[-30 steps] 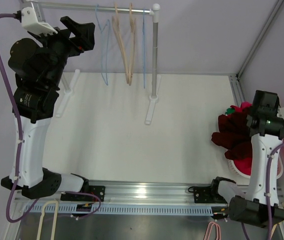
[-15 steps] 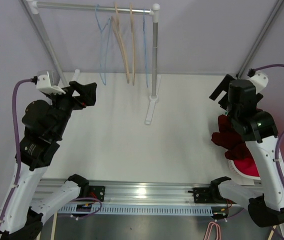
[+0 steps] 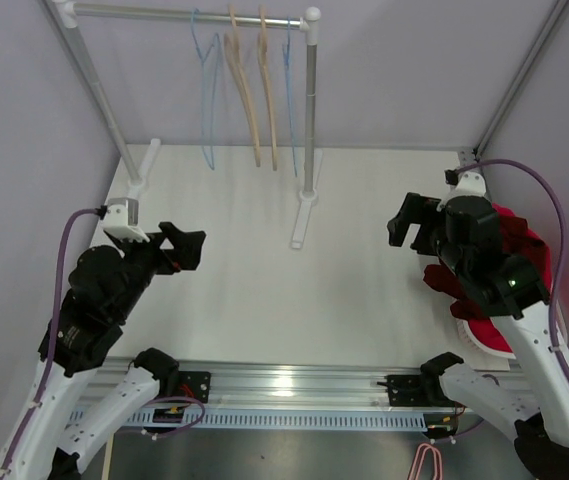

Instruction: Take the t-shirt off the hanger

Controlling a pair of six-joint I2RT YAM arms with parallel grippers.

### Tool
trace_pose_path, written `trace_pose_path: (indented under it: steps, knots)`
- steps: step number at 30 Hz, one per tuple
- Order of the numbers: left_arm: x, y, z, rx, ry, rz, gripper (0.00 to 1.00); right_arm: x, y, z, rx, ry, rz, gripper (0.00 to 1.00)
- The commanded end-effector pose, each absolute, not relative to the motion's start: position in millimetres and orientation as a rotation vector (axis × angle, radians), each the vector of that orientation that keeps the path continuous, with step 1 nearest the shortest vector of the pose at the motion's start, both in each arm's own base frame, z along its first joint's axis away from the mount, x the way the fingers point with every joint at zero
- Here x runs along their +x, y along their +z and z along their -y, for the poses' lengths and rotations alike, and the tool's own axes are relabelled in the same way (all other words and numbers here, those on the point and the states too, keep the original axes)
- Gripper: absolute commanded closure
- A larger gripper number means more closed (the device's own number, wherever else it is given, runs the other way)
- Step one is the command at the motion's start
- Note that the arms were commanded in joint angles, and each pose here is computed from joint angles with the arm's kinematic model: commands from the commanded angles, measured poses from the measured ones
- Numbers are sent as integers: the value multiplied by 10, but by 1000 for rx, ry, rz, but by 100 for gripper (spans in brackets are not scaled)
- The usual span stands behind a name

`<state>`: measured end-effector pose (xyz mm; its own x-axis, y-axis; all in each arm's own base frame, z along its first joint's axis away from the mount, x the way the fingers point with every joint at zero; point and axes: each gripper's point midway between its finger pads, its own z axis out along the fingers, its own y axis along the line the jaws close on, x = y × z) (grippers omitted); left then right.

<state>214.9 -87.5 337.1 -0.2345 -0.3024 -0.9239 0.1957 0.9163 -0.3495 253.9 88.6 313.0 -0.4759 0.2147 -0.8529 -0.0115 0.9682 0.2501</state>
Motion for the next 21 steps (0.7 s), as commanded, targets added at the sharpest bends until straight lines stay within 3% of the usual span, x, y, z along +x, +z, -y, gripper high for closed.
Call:
trace_pose_path:
  steps: [1, 21]
  knots:
    - [1949, 3262, 861, -62, -508, -1748, 1, 2383, 3299, -964, 37, 356, -1976, 0]
    - [1763, 3092, 664, -43, -433, -1743, 1, 2262, 3316, -919, 11, 357, -1968, 1]
